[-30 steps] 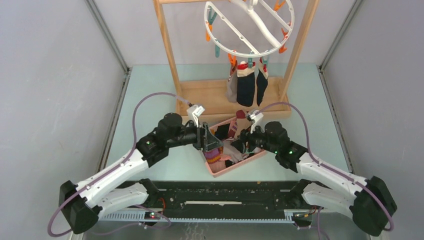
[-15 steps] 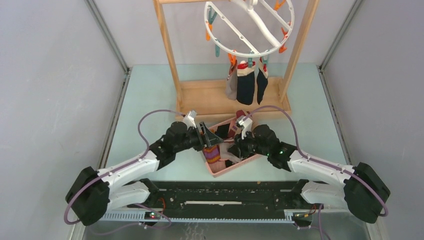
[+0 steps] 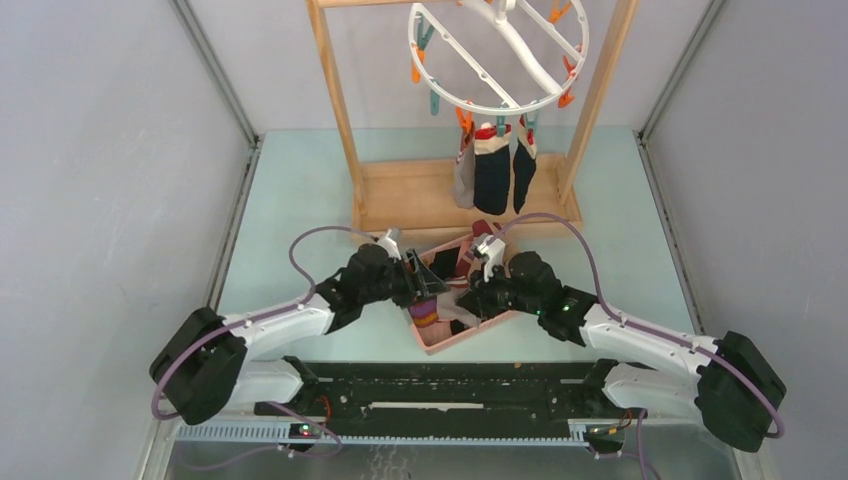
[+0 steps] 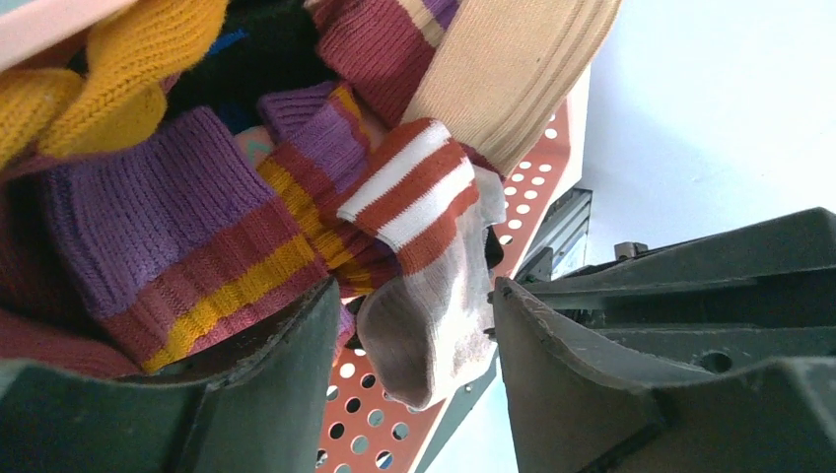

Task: Clip the socks to the hanger
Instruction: Pick up the sock from the bin.

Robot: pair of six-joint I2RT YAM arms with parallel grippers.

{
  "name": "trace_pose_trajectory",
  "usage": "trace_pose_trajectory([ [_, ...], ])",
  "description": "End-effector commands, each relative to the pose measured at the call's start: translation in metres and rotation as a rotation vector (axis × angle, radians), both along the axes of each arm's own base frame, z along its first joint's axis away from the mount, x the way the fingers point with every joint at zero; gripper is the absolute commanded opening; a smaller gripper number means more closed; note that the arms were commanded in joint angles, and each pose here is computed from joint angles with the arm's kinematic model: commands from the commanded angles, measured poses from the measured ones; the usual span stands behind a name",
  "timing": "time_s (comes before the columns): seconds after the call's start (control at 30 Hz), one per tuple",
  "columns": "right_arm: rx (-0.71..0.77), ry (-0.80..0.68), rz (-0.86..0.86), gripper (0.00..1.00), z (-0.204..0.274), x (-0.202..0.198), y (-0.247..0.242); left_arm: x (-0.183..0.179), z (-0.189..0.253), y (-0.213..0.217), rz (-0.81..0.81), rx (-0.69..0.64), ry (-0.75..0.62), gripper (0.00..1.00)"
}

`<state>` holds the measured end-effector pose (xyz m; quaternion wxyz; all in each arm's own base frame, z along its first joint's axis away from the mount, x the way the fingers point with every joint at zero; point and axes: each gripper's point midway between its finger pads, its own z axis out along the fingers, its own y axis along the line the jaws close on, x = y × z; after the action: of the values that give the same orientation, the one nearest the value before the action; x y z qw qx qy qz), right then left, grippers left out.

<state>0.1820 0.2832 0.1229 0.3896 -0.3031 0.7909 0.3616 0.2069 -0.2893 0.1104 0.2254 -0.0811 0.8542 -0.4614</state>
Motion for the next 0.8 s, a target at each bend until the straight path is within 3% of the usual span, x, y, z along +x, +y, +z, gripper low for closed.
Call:
trace_pose_trajectory([
  [0.0, 0.023, -0.050, 0.013, 0.25, 0.015, 0.002, 0.004, 0.005, 0.014, -0.014, -0.028, -0.020, -0.035, 0.62],
  [0.13, 0.031, -0.056, 0.019, 0.26, 0.019, 0.000, 0.003, 0.010, 0.020, -0.024, -0.045, -0.035, -0.049, 0.50],
  [0.27, 0.033, -0.078, 0.011, 0.29, 0.027, 0.000, -0.007, 0.012, 0.029, -0.027, -0.077, -0.034, -0.101, 0.19],
  [0.37, 0.055, -0.107, -0.010, 0.31, 0.041, 0.004, -0.020, 0.014, 0.046, -0.023, -0.110, 0.003, -0.212, 0.05],
  [0.43, 0.057, -0.117, -0.031, 0.33, 0.047, 0.006, -0.033, 0.016, 0.061, -0.015, -0.132, 0.040, -0.334, 0.02],
  [0.53, 0.093, -0.169, -0.070, 0.46, 0.067, 0.010, -0.048, 0.012, 0.084, -0.003, -0.191, 0.098, -0.578, 0.00],
  [0.77, 0.184, -0.284, -0.081, 0.58, 0.104, 0.011, -0.056, -0.013, 0.120, 0.019, -0.380, 0.212, -1.276, 0.00],
])
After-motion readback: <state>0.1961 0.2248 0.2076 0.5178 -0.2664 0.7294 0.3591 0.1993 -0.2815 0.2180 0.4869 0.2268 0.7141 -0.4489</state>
